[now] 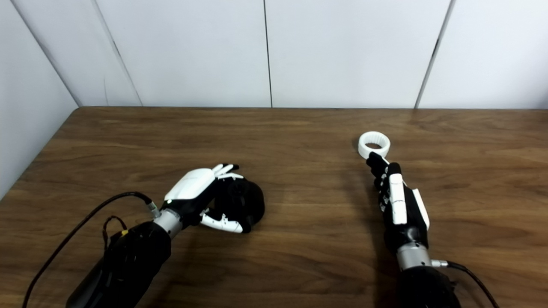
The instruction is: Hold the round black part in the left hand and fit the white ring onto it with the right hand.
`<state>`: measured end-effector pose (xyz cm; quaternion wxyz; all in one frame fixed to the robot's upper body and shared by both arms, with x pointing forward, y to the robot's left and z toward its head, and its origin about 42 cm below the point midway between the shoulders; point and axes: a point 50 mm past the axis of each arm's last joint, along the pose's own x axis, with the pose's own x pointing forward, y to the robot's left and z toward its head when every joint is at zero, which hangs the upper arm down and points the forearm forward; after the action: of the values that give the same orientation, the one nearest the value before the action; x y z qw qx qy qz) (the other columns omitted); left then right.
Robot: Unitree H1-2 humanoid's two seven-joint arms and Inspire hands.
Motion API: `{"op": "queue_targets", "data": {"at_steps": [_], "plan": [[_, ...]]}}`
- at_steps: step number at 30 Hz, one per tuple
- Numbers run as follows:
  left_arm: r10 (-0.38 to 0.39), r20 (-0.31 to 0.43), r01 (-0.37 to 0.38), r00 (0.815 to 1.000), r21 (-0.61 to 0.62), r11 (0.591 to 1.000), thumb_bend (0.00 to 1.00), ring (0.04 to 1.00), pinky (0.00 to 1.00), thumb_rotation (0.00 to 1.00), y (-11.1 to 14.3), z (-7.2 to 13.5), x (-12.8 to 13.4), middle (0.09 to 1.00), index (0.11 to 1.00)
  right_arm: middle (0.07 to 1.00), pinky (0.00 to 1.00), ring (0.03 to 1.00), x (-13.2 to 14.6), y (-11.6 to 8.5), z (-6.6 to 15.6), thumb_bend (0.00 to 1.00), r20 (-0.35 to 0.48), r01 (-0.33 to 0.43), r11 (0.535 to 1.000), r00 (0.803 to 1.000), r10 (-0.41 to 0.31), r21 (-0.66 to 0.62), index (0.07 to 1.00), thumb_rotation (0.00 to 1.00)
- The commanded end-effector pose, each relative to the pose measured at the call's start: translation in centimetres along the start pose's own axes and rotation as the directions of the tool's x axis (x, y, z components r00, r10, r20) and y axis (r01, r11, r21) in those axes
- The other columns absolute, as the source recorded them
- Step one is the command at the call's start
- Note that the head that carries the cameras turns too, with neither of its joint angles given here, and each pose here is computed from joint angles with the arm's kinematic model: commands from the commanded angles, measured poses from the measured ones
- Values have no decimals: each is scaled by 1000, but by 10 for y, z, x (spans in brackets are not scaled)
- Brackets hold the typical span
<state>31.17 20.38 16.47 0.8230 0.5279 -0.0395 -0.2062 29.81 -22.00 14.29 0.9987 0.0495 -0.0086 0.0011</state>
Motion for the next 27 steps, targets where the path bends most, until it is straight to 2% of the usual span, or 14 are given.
{"op": "queue_targets", "data": {"at_steps": [1,7,27], "plan": [[30,54,-32,998,35,999,934,1000,934,460,3,12,-2,967,783,888,1000,959,5,8,20,618,80,-13,1000,997,13,8,856,983],[7,82,-10,997,29,1000,941,999,922,463,-10,22,-7,963,783,890,1000,962,3,11,21,591,81,-12,1000,997,12,7,858,995],[-22,132,22,991,6,1000,938,1000,912,488,-31,47,-17,972,786,888,1000,963,2,10,27,613,90,-1,1000,996,1,-11,862,994]]}}
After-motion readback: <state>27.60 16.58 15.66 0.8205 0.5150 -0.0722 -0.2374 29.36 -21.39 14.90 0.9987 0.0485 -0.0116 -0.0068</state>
